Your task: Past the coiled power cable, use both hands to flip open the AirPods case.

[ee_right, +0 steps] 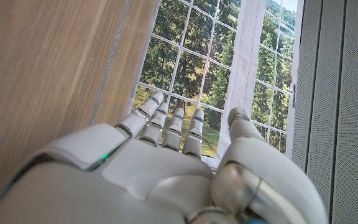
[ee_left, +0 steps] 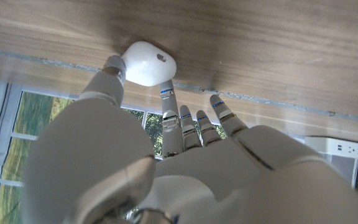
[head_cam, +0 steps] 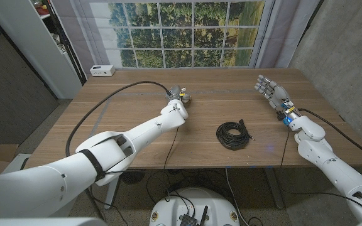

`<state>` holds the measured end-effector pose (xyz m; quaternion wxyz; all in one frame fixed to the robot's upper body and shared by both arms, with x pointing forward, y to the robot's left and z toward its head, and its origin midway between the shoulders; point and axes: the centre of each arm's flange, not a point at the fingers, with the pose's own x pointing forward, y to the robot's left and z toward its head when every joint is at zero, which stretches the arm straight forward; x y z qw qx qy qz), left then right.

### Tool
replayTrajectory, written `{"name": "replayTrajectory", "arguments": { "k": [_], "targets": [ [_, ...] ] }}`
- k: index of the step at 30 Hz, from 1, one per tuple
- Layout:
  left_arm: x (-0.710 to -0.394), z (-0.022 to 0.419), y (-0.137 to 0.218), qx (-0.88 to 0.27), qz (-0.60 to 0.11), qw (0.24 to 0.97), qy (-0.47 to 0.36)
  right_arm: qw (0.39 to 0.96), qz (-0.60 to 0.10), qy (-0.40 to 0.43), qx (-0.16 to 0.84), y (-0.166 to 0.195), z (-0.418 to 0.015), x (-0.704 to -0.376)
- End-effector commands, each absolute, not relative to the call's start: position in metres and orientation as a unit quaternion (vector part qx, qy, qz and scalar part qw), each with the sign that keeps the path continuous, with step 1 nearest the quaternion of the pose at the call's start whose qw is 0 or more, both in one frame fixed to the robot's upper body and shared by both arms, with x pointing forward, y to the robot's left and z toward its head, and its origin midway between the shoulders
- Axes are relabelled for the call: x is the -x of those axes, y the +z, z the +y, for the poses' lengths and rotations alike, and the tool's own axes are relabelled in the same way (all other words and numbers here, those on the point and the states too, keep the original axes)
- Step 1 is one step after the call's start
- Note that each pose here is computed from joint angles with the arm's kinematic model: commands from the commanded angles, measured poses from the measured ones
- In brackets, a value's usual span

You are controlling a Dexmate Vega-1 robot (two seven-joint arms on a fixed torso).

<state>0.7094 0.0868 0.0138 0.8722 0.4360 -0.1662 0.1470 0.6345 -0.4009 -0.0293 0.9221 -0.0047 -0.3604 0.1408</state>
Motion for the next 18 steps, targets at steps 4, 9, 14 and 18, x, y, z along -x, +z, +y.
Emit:
{"name": "replayTrajectory", "arguments": {
  "k": [4, 9, 14, 18],
  "targets": [
    [-0.684, 0.116, 0.035, -0.259, -0.258, 0.927, 0.083, 0.918, -0.366, 0.152, 0.021, -0.022, -0.388, -0.636],
    [-0.682, 0.126, 0.043, -0.232, -0.285, 0.930, 0.027, 0.915, -0.369, 0.158, 0.040, -0.014, -0.380, -0.637],
    [-0.683, 0.131, 0.047, -0.199, -0.296, 0.934, -0.026, 0.912, -0.372, 0.162, 0.067, -0.004, -0.371, -0.637],
    [-0.682, 0.131, 0.052, -0.188, -0.306, 0.932, -0.056, 0.908, -0.373, 0.164, 0.097, 0.005, -0.364, -0.636]
  ]
}}
